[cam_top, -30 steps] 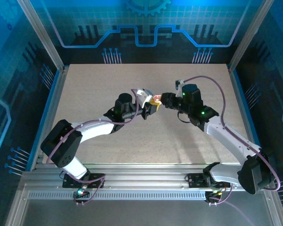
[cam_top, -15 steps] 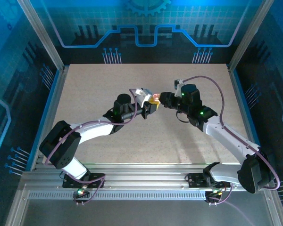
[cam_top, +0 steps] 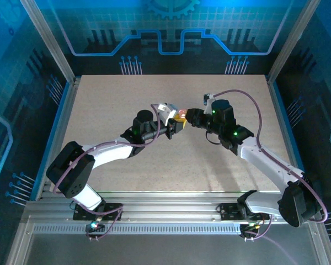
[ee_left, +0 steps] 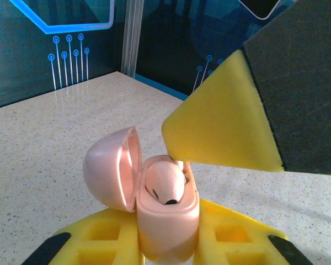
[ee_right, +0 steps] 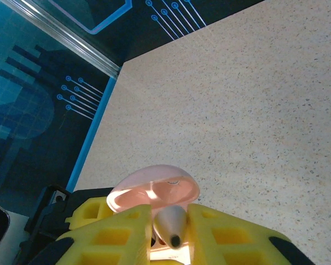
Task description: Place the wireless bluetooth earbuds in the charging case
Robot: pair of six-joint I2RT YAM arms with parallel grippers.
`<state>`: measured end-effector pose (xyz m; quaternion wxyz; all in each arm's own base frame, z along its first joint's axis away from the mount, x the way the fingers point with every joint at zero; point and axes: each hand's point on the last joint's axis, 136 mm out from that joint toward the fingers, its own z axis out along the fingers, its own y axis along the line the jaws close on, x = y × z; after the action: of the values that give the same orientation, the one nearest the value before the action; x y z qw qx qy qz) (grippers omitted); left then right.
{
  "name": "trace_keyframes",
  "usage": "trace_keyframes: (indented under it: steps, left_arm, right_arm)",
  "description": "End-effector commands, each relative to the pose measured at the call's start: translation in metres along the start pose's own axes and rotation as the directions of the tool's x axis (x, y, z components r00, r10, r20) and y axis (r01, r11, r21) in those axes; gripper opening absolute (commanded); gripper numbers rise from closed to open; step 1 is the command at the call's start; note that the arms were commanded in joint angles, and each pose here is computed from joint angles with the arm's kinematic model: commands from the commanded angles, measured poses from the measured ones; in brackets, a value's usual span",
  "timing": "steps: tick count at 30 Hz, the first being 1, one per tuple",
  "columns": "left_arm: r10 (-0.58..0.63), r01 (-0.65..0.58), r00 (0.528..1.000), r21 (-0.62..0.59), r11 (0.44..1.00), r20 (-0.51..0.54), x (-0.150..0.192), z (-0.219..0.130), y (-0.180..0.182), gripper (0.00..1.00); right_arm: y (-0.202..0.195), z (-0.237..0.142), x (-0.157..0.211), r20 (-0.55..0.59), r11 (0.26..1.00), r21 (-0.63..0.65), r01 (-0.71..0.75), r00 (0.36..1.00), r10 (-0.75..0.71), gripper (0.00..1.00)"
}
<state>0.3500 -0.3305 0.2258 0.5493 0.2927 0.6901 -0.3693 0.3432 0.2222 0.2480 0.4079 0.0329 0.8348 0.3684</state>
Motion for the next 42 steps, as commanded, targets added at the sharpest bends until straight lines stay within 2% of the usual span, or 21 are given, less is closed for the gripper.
trace_keyframes:
  steps: [1, 19, 24, 27, 33, 36, 38, 42]
  left_arm:
    - [0.033, -0.033, 0.995, 0.003, 0.999, 0.092, -0.026, -0.004, -0.005, 0.22]
    - [0.044, -0.046, 0.996, 0.019, 0.999, 0.084, -0.028, -0.007, -0.010, 0.22]
    - [0.045, -0.049, 0.997, 0.053, 0.997, 0.069, -0.027, -0.008, -0.017, 0.22]
    - [0.052, -0.057, 0.997, 0.078, 0.995, 0.063, -0.027, -0.010, -0.022, 0.22]
    - [0.084, -0.090, 0.995, 0.141, 0.986, 0.045, -0.030, -0.015, -0.034, 0.22]
    - [0.111, -0.118, 0.993, 0.175, 0.977, 0.051, -0.033, -0.019, -0.043, 0.22]
    - [0.129, -0.138, 0.990, 0.196, 0.971, 0.062, -0.038, -0.022, -0.048, 0.22]
    - [0.161, -0.177, 0.983, 0.251, 0.952, 0.083, -0.047, -0.025, -0.059, 0.22]
  right_arm:
    - [0.000, -0.001, 0.013, -0.034, 1.000, 0.004, -0.003, 0.999, 0.004, 0.26]
    - [0.003, -0.022, 0.000, 0.007, 0.999, 0.020, 0.038, 0.999, -0.038, 0.47]
    - [0.009, -0.034, -0.008, 0.024, 0.994, -0.017, 0.104, 0.994, -0.104, 0.52]
    - [0.015, -0.044, -0.012, 0.031, 0.979, -0.069, 0.194, 0.981, -0.192, 0.55]
    - [0.025, -0.071, -0.017, 0.082, 0.890, -0.171, 0.424, 0.906, -0.416, 0.60]
    - [0.031, -0.084, -0.012, 0.107, 0.790, -0.222, 0.572, 0.819, -0.563, 0.64]
    - [0.031, -0.091, -0.004, 0.113, 0.700, -0.237, 0.674, 0.735, -0.669, 0.68]
    - [0.026, -0.100, 0.001, 0.107, 0.609, -0.271, 0.745, 0.652, -0.750, 0.79]
